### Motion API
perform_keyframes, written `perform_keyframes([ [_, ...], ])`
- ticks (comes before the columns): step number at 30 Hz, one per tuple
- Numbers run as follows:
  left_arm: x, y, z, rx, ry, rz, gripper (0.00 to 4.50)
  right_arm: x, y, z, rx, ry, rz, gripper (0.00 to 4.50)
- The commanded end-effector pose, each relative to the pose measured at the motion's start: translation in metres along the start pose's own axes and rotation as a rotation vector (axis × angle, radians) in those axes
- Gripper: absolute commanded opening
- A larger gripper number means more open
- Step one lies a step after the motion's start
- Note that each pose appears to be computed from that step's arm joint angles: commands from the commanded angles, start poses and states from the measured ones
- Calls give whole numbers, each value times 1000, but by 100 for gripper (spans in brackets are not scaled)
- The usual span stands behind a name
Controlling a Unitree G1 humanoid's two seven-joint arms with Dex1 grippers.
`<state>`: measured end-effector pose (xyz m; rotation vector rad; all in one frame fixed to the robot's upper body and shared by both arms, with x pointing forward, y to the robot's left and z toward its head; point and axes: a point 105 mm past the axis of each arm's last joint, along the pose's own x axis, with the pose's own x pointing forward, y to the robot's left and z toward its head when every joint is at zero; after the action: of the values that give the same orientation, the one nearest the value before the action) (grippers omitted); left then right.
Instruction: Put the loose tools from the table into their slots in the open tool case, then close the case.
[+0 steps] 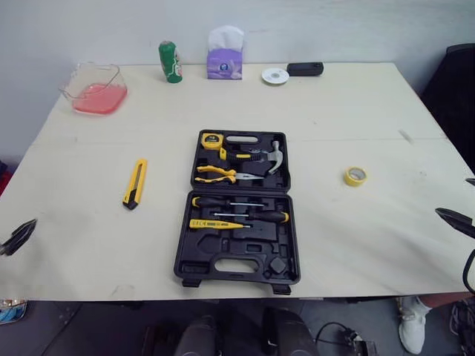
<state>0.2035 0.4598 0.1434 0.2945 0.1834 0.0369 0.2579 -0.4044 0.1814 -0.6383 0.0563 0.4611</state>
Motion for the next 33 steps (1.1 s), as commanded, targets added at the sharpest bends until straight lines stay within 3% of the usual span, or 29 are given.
perform_keyframes([
  [1, -11, 12, 9, 25, -41, 59, 443, -3, -10, 11, -66, -11, -27, 450],
  [7, -10, 2, 15, 19, -86, 45, 443, 12, 1, 11, -55, -47, 11, 450],
  [13, 12, -41, 44, -56, -136, -65, 443, 53, 23, 50, 19, -292, 106, 450],
  [24, 57, -118, 106, -262, 62, -149, 443, 93, 81, 134, 96, -633, 346, 450],
  [29, 77, -144, 101, -299, 248, -154, 443, 98, 111, 157, 106, -696, 480, 450],
  [33, 99, -162, 105, -288, 275, -169, 443, 101, 125, 166, 119, -723, 557, 450],
])
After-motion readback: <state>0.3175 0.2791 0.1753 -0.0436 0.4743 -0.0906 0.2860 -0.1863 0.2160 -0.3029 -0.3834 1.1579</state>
